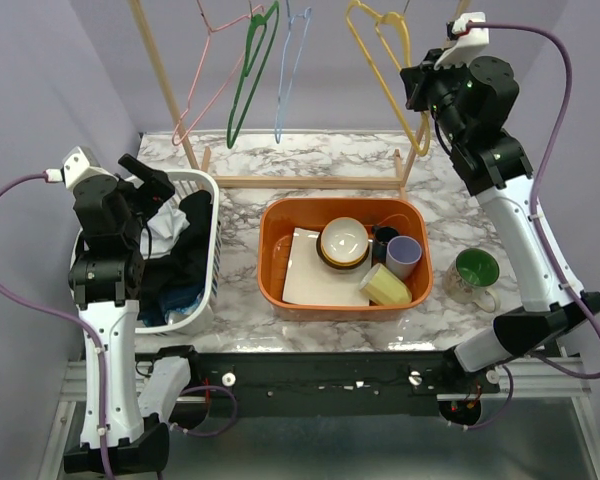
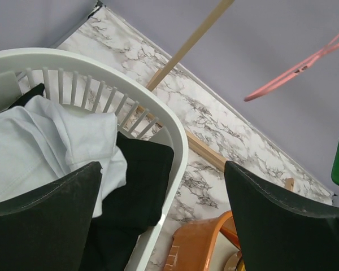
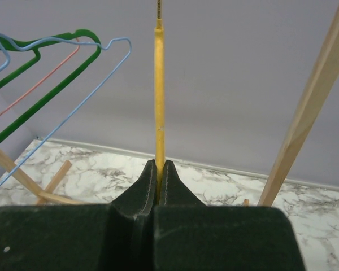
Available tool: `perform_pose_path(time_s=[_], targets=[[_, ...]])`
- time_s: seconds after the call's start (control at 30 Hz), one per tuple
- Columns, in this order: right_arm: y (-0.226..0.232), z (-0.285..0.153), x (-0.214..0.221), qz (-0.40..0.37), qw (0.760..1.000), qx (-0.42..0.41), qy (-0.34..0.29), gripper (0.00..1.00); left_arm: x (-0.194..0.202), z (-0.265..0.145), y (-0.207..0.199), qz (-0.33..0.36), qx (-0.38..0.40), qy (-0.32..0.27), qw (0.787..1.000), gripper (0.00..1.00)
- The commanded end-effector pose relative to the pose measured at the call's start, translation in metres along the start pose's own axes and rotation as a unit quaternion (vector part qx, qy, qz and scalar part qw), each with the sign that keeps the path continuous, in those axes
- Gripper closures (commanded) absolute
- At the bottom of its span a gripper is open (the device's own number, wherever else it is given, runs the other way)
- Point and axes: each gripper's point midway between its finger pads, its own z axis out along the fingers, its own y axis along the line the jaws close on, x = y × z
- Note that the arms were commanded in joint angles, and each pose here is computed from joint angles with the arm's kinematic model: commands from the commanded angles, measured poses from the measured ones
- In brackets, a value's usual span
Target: Remove the skirt from the hanger
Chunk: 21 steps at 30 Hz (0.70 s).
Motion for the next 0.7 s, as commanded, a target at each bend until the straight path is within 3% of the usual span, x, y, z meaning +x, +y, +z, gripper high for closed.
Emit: perform_pose_path(time_s=[0.0, 0.47, 0.67], targets=[[-0.004, 0.011, -0.03, -0.015, 0.998, 0.016, -0.056, 0.99, -0.008, -0.013, -0.015, 0.007, 0.033, 0.001, 0.999, 0.01], [-0.008, 0.035, 0.007, -0.019, 0.999, 0.033, -0.024, 0.99, -0.023, -0.018, -0.037, 0.035, 0.078, -0.011, 0.996, 0.01], [-0.007, 0.031, 0.011, -0.011, 0.999, 0.032, -0.01, 0.91, -0.029, -0.024, -0.069, 0.059, 0.152, 0.001, 0.987, 0.01]])
